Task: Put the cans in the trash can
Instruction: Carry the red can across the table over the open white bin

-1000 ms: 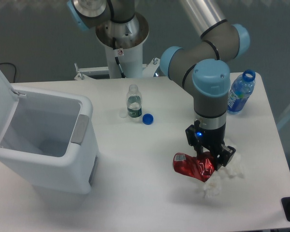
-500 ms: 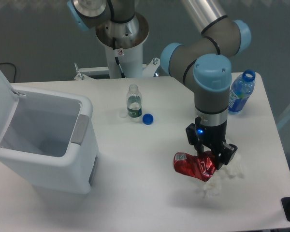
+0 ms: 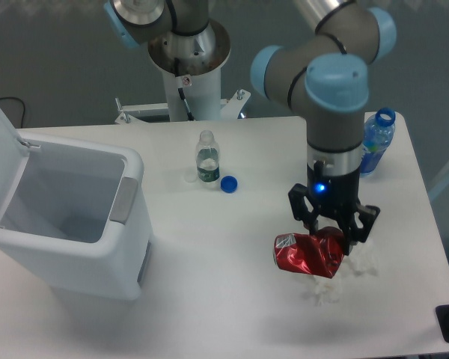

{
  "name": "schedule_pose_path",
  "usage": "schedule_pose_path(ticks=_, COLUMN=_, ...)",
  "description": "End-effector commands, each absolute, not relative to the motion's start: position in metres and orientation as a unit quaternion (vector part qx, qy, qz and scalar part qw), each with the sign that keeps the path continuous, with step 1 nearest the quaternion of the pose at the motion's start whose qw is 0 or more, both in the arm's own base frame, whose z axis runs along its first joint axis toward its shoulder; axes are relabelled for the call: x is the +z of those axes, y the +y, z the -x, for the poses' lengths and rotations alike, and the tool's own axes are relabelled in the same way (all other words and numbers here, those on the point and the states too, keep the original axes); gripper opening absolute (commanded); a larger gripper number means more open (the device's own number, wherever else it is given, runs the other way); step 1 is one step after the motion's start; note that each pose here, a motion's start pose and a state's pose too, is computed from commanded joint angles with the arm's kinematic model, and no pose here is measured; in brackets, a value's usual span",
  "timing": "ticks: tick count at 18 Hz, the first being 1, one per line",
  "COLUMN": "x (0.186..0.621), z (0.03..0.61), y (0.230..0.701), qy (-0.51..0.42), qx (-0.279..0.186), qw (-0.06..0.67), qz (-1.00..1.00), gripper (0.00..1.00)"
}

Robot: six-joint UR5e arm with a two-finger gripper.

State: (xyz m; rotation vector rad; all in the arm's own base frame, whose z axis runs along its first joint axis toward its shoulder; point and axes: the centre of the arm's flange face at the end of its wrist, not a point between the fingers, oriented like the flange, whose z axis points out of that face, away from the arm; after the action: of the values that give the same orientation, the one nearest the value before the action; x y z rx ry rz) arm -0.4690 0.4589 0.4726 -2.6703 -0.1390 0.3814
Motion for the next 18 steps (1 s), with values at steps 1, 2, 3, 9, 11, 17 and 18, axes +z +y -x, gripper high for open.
schedule_pose_path(ticks=1, x=0.471, z=0.464, y=0.462, qy=-0.068, qx=0.129, qw=0.223, qz=0.964, gripper=0.55)
schedule_pose_path(ticks=2, x=0.473, z=0.457, y=0.468, qy=-0.089, qx=0.118, qw=0.234, qz=0.961, gripper=0.55)
schedule_pose_path(ticks=3, x=0.486, z=0.444, y=0.473, qy=-0.105, qx=0.111, qw=0.252, qz=0.955, gripper=0.55)
schedule_pose_path(ticks=9, x=0.527, z=0.383, y=0.495, qy=-0.117, qx=0.102, qw=0.287, qz=0.945, gripper=0.55)
schedule_pose_path(ticks=11, x=0.545, z=0.368, y=0.499, qy=-0.132, qx=0.095, qw=0.308, qz=0.937, gripper=0.55)
schedule_pose_path(ticks=17, x=0.568, z=0.292, y=0.526, qy=-0.075, qx=0.080, qw=0.330, qz=0.938, gripper=0.56)
schedule_pose_path(ticks=18, x=0.568, z=0.278, y=0.532, qy=-0.064, qx=0.076, qw=0.331, qz=0.938, gripper=0.56)
